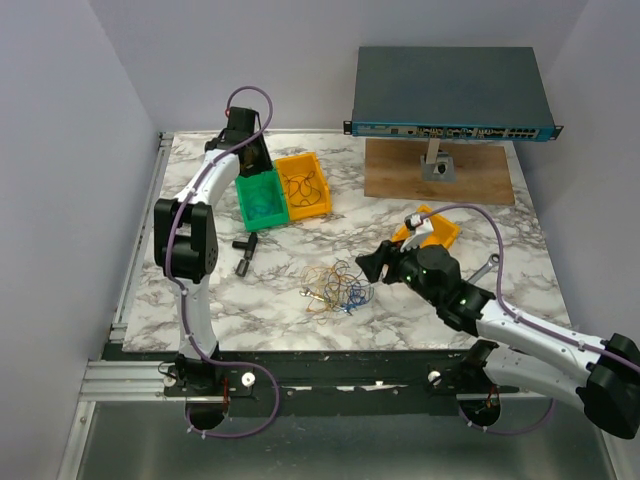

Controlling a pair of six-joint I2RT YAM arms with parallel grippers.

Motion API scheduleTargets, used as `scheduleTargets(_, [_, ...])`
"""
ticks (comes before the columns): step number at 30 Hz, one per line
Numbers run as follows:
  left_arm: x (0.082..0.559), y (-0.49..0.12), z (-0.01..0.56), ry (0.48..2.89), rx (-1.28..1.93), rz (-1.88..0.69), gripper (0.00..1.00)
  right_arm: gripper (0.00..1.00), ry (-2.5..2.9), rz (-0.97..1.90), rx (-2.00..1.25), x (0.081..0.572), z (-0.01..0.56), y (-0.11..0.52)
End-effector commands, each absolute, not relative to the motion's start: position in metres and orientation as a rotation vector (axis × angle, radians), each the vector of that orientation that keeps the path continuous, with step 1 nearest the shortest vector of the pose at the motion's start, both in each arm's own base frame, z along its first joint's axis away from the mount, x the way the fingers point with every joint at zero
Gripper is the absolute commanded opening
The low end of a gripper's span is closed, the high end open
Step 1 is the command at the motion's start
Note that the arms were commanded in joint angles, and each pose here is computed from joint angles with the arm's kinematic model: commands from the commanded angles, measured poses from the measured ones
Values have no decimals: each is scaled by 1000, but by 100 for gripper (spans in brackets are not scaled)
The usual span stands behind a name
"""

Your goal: Untangle the cables

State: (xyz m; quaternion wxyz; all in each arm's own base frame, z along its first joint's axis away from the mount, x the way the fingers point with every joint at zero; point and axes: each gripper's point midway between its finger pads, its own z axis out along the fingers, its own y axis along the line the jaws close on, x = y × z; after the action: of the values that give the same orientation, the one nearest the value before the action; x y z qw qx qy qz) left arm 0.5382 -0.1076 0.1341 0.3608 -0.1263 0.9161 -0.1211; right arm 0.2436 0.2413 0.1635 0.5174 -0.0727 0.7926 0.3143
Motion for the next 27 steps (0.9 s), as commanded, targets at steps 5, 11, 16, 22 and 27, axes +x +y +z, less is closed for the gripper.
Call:
scheduleTargets(5, [536, -106, 103, 2425, -363, -371, 27, 67, 1900, 782, -190, 237, 158, 242])
scheduleTargets(11, [532, -98, 112, 2409, -334, -345, 0, 67, 1890, 794, -193, 234, 160, 240])
scheduleTargets(16, [513, -94, 137, 2331, -342, -348, 0, 67, 1889, 794, -193, 234, 159, 240])
scheduleTargets(22, [475, -94, 132, 2299, -369, -399, 0, 67, 1874, 817, -197, 233, 161, 243])
scheduleTargets(27, [463, -93, 105, 2385, -380, -377, 0, 67, 1872, 828, -194, 233, 160, 245])
